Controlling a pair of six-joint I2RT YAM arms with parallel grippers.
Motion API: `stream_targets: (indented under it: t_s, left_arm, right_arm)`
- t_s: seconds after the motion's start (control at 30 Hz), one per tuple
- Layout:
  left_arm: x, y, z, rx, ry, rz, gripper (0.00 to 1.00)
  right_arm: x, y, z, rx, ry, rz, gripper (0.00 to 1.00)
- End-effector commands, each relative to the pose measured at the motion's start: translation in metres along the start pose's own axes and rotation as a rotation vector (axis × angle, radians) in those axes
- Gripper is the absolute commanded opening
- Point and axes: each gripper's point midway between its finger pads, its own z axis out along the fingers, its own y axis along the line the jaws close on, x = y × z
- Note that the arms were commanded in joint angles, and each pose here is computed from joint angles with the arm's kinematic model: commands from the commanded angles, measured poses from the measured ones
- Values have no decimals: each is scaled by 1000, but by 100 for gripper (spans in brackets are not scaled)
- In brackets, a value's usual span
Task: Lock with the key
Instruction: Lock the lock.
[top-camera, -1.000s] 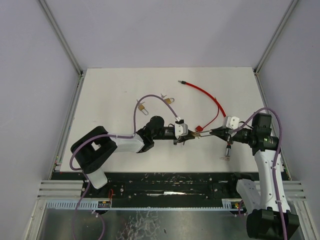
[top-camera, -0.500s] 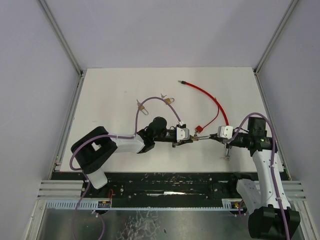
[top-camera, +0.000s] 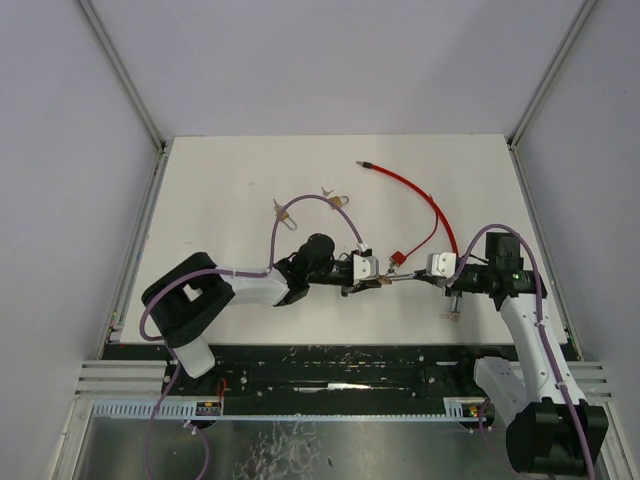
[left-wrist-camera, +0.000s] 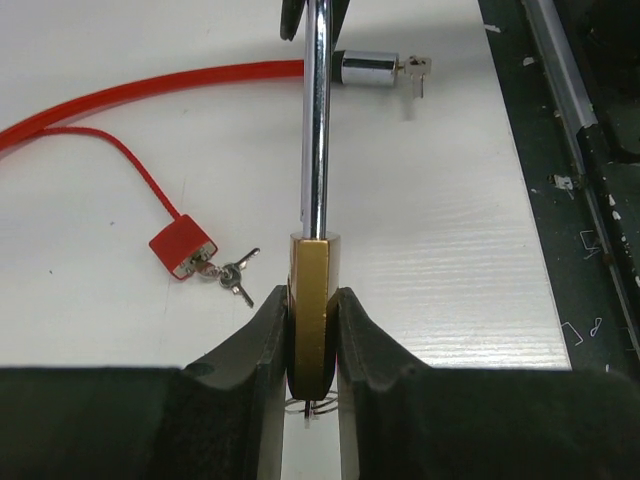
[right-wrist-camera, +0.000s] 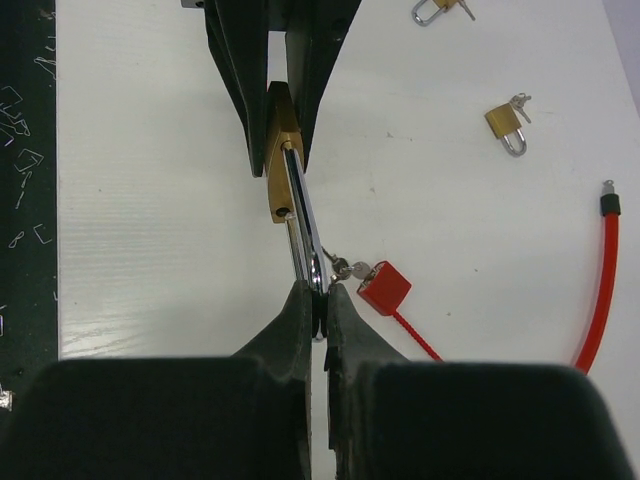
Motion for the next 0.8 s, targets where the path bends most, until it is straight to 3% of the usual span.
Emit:
stream_targets:
  t_s: [0.0,0.47,0.6,0.77]
  left_arm:
    - [-51,8,5,-19,-145,124,1]
    - [-54,10,2,-42,-169,129,0]
    - [-59,2,-1,-13,-194,132,0]
    - [-61,1,-2,-2,-203,117,0]
  right_arm:
    - [3,-2,9,-26,6,26,0]
    - [4,1,14,-46,0,100,0]
    - [1,-4,11,-14,10,98,12]
    - [-13,-14,2,43,-10,95,17]
